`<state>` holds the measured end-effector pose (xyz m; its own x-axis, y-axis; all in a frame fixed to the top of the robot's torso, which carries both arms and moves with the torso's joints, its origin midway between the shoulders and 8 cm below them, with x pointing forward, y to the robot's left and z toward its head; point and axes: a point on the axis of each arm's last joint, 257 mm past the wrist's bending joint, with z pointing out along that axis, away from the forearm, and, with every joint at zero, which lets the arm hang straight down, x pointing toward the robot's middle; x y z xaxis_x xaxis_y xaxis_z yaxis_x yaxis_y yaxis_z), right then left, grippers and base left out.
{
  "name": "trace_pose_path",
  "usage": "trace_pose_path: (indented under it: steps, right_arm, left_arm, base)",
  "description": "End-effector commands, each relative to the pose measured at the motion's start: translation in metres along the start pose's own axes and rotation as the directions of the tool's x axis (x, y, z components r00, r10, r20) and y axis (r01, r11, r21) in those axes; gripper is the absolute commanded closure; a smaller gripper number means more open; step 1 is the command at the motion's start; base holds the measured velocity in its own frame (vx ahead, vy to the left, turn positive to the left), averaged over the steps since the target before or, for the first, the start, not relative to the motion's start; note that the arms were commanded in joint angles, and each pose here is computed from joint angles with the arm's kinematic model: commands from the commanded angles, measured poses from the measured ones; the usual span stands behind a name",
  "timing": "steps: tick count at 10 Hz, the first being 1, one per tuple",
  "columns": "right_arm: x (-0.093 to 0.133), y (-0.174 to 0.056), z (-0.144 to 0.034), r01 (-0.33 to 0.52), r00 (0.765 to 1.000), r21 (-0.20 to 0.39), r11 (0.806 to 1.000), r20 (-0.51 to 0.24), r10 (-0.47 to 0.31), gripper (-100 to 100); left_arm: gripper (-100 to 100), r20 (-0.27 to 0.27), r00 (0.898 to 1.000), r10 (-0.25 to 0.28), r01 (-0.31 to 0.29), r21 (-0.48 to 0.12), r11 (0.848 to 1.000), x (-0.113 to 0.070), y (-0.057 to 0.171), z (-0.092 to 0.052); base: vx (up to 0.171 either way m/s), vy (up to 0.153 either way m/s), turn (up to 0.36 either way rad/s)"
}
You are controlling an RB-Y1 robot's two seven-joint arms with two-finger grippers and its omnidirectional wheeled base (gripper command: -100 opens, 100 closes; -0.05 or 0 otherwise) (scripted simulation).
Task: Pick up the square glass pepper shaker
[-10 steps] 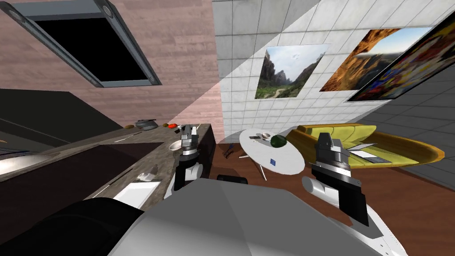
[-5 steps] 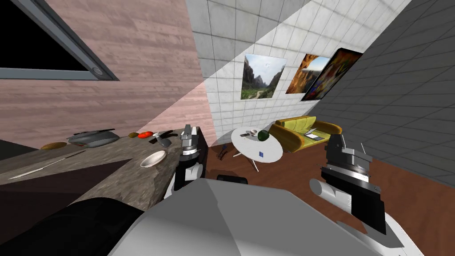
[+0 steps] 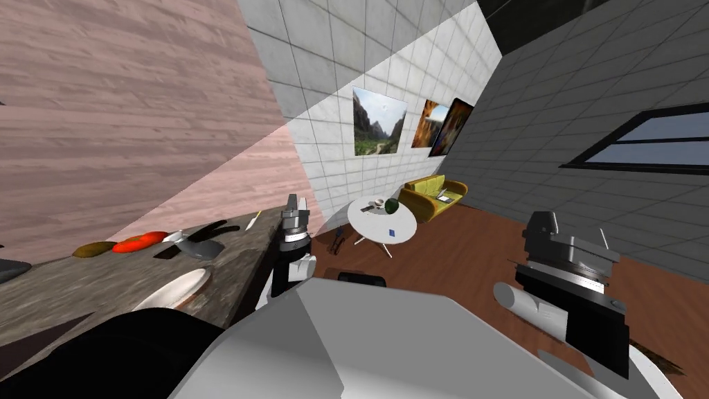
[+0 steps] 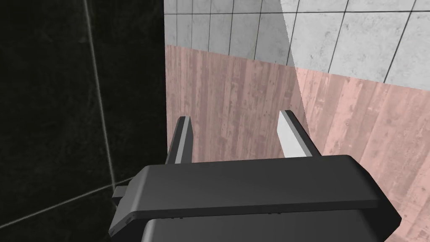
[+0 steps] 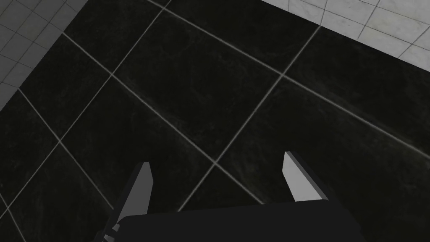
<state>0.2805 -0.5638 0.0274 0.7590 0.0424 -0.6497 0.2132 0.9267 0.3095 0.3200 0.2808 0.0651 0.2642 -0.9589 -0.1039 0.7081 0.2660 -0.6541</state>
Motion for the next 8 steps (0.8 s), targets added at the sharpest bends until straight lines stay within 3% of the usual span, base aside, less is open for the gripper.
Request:
trace_pose_path:
  steps: [1, 3, 4, 7, 8]
  right_arm:
    - [-0.009, -0.025, 0.000, 0.080, 0.997, 0.044, 0.996, 0.010, -0.081, -100]
    - [-0.014, -0.028, 0.000, 0.109, 0.994, 0.049, 0.993, 0.016, -0.110, -100]
    - [-0.023, -0.053, -0.001, 0.180, 0.983, 0.096, 0.979, 0.017, -0.183, -100]
    - [-0.030, -0.057, -0.001, 0.215, 0.975, 0.104, 0.971, 0.023, -0.219, -100]
    - [-0.040, -0.083, -0.004, 0.287, 0.956, 0.154, 0.945, 0.017, -0.293, -100]
  left_arm:
    - [0, 0.000, 1.000, 0.000, 0.000, 0.000, 1.000, 0.000, 0.000, 0.000]
    - [0, 0.000, 1.000, 0.000, 0.000, 0.000, 1.000, 0.000, 0.000, 0.000]
    - [0, 0.000, 1.000, 0.000, 0.000, 0.000, 1.000, 0.000, 0.000, 0.000]
    - [0, 0.000, 1.000, 0.000, 0.000, 0.000, 1.000, 0.000, 0.000, 0.000]
    - [0, 0.000, 1.000, 0.000, 0.000, 0.000, 1.000, 0.000, 0.000, 0.000]
  base:
    - [0.033, -0.010, -0.467]
    - [0.032, -0.001, -0.455]
    - [0.037, 0.001, -0.402]
    - [0.024, 0.001, -0.432]
    - [0.032, 0.005, -0.492]
